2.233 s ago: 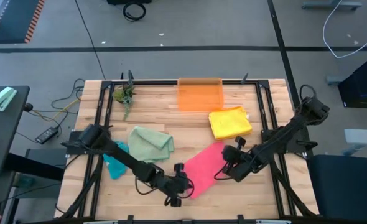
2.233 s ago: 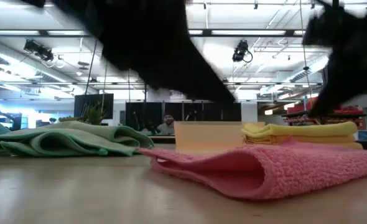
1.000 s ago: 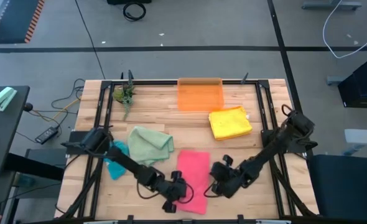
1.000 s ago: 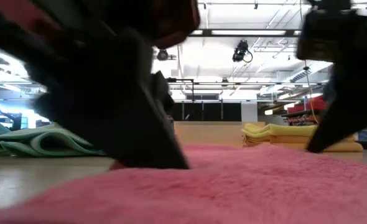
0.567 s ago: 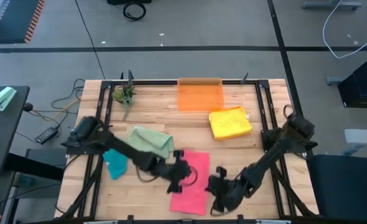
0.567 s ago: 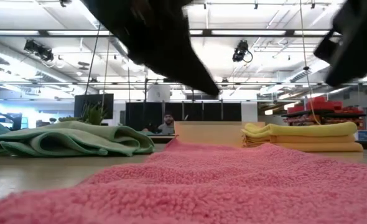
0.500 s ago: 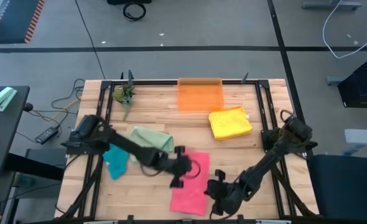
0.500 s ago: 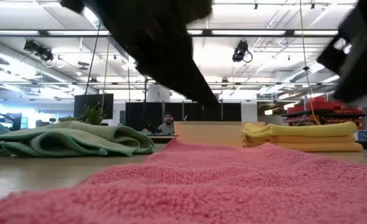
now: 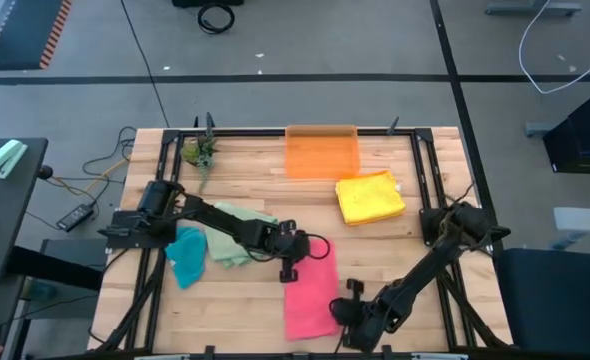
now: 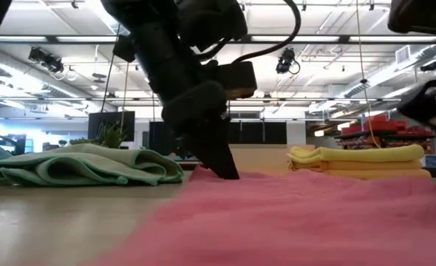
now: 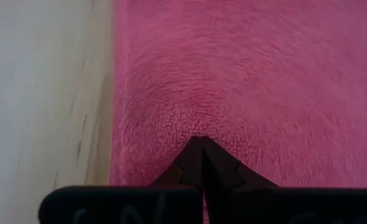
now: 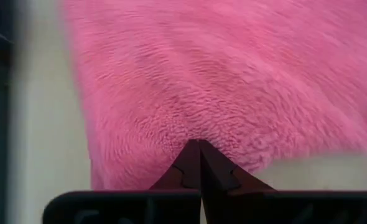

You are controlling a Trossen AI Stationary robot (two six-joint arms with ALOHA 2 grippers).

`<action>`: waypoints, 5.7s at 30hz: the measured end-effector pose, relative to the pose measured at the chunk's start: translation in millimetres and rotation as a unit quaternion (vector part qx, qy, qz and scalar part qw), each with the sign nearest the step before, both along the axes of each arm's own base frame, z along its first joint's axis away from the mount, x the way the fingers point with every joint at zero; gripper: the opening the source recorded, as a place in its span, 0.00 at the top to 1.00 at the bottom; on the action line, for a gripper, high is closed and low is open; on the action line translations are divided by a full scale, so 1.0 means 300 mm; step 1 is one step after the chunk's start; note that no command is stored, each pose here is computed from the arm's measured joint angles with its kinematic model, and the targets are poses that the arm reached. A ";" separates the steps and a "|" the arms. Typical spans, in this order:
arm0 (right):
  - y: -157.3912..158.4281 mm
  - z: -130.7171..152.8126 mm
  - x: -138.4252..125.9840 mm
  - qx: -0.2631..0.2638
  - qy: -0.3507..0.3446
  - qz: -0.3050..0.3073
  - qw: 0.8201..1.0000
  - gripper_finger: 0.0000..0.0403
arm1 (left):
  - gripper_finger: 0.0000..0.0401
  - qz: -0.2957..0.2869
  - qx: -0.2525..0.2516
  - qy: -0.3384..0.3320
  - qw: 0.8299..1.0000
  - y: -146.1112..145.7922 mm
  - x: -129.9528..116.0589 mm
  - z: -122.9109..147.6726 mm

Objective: Fold microfiber towels
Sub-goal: Fold the pink microfiber cloth

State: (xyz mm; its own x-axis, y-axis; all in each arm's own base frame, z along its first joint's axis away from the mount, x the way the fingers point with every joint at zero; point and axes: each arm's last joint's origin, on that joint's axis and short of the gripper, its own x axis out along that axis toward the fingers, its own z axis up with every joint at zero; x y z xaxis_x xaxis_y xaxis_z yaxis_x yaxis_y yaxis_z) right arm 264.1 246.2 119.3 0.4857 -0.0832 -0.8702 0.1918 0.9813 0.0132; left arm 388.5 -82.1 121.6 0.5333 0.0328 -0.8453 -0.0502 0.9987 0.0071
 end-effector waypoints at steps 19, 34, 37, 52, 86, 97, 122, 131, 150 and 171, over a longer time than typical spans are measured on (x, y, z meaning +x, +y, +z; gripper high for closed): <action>-0.078 0.185 -0.133 0.048 -0.084 0.037 0.995 1.00 | 0.98 0.022 0.055 -0.043 0.997 -0.031 -0.052 0.157; -0.146 -0.056 -0.294 0.060 -0.073 -0.015 0.995 1.00 | 0.99 0.028 -0.005 -0.007 1.000 -0.068 -0.029 0.026; -0.192 -0.037 -0.331 0.040 -0.049 -0.013 0.998 1.00 | 0.97 0.004 -0.029 -0.041 0.999 -0.108 -0.017 0.039; -0.182 0.150 -0.395 0.125 -0.133 0.043 0.982 0.98 | 0.84 -0.190 0.067 -0.024 0.979 -0.173 -0.070 0.174; 0.057 -0.031 -0.331 -0.053 -0.105 0.242 0.963 0.57 | 0.72 -0.294 0.149 0.035 0.943 -0.218 -0.104 0.104; 0.051 -0.052 -0.333 -0.086 -0.091 0.268 0.955 0.57 | 0.73 -0.292 0.147 0.037 0.944 -0.218 -0.105 0.103; 0.042 -0.056 -0.336 -0.128 -0.080 0.308 0.939 0.85 | 0.96 -0.284 0.143 0.038 0.947 -0.218 -0.105 0.103; 0.048 -0.006 -0.327 -0.126 -0.115 0.285 0.943 0.90 | 0.96 -0.284 0.143 0.038 0.947 -0.218 -0.105 0.103; 0.069 0.117 -0.333 -0.309 -0.207 0.332 0.867 0.90 | 0.99 -0.275 0.138 0.034 0.951 -0.216 -0.102 0.103; 0.093 0.338 -0.275 -0.503 -0.155 0.317 0.789 0.90 | 0.99 -0.258 0.137 0.037 0.956 -0.174 -0.086 0.103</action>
